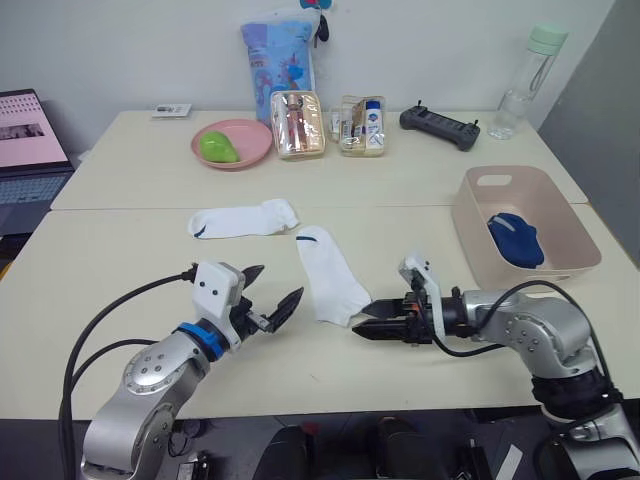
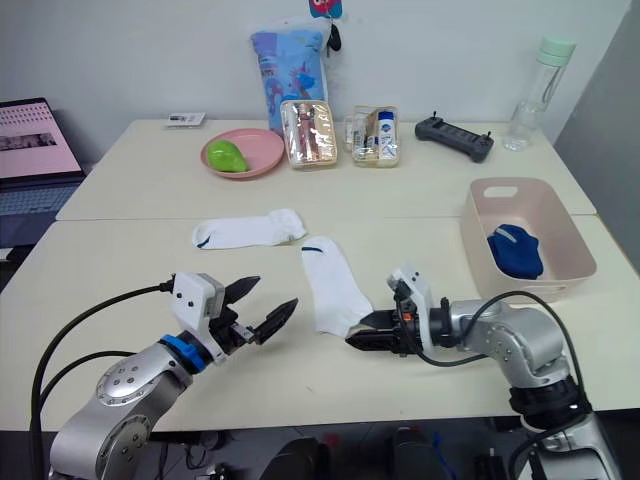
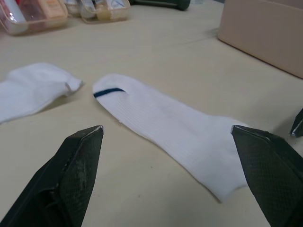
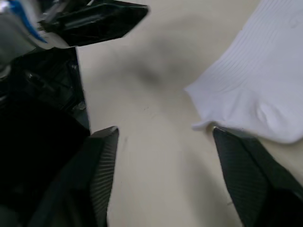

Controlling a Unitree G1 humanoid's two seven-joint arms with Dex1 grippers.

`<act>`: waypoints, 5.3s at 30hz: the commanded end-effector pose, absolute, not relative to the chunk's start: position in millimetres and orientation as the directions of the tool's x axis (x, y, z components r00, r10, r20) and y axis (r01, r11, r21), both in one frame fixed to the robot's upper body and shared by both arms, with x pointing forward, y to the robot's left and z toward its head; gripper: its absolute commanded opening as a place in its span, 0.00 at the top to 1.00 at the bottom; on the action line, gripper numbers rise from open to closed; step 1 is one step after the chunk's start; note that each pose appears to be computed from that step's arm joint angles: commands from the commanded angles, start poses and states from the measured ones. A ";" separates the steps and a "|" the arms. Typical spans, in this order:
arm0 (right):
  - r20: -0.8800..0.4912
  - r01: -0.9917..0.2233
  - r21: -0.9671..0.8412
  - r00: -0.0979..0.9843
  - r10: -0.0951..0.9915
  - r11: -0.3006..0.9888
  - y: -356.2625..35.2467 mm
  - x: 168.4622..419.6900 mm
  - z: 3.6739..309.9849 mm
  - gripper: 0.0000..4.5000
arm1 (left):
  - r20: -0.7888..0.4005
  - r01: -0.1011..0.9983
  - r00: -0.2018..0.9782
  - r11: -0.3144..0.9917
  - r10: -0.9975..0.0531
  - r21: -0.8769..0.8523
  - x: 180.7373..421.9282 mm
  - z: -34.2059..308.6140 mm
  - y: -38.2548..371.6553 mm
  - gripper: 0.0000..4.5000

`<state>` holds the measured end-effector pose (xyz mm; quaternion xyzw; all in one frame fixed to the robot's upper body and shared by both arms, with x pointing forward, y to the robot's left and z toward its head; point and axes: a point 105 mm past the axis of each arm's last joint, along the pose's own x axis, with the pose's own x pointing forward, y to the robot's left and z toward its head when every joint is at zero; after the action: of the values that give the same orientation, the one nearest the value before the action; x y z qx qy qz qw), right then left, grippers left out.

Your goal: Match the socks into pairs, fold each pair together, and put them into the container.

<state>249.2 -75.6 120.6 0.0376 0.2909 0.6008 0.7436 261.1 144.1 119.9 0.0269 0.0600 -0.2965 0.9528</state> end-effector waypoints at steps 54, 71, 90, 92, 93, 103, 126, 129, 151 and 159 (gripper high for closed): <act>-0.263 -0.958 -0.119 0.285 0.922 0.262 -8.6 362.3 151.4 0.23 | -0.375 0.880 0.432 0.475 -0.820 -0.023 214.4 75.6 120.1 0.99; -0.276 -0.939 -0.109 0.345 0.897 0.327 -74.5 339.8 177.4 0.23 | -0.373 0.913 0.315 0.386 -0.873 -0.130 224.5 81.7 103.1 0.56; -0.509 -0.790 0.348 0.294 0.809 0.505 -111.2 252.8 91.0 0.23 | -0.353 0.763 0.645 0.596 -0.677 0.251 367.4 99.4 161.8 0.11; -0.497 -0.776 0.383 0.284 0.820 0.501 -105.9 251.4 88.6 0.23 | -0.359 0.770 0.635 0.599 -0.684 0.220 373.0 92.5 159.3 0.11; -0.492 -0.772 0.391 0.284 0.823 0.501 -104.3 251.4 88.9 0.23 | -0.360 0.772 0.632 0.598 -0.686 0.215 374.1 91.0 159.5 0.11; -0.430 -0.737 0.452 0.313 0.847 0.502 -81.9 254.9 85.0 0.85 | -0.363 0.813 0.580 0.545 -0.729 0.205 361.1 90.4 162.1 0.74; -0.584 -0.928 0.175 0.171 0.793 0.330 -122.6 322.5 103.5 0.95 | -0.223 0.529 0.797 0.827 -0.561 -0.188 245.8 84.3 139.2 1.00; -0.607 -0.939 0.114 0.193 0.771 0.324 -129.4 324.5 100.9 0.78 | -0.211 0.488 0.831 0.857 -0.515 -0.169 253.0 82.4 145.8 0.95; -0.505 -0.936 -0.352 0.169 0.846 -0.023 -105.3 265.7 98.9 0.25 | -0.358 0.821 0.551 0.414 -0.754 0.394 245.7 96.9 165.8 0.28; -0.515 -0.925 -0.381 0.209 0.831 -0.004 -101.5 272.3 89.0 0.25 | -0.476 0.829 0.497 0.235 -0.725 0.508 256.7 66.3 163.3 0.28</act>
<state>270.2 -106.6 83.7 -0.3172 0.0902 0.6246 0.7079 253.0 158.2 73.9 0.3377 0.0613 -0.4994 0.7955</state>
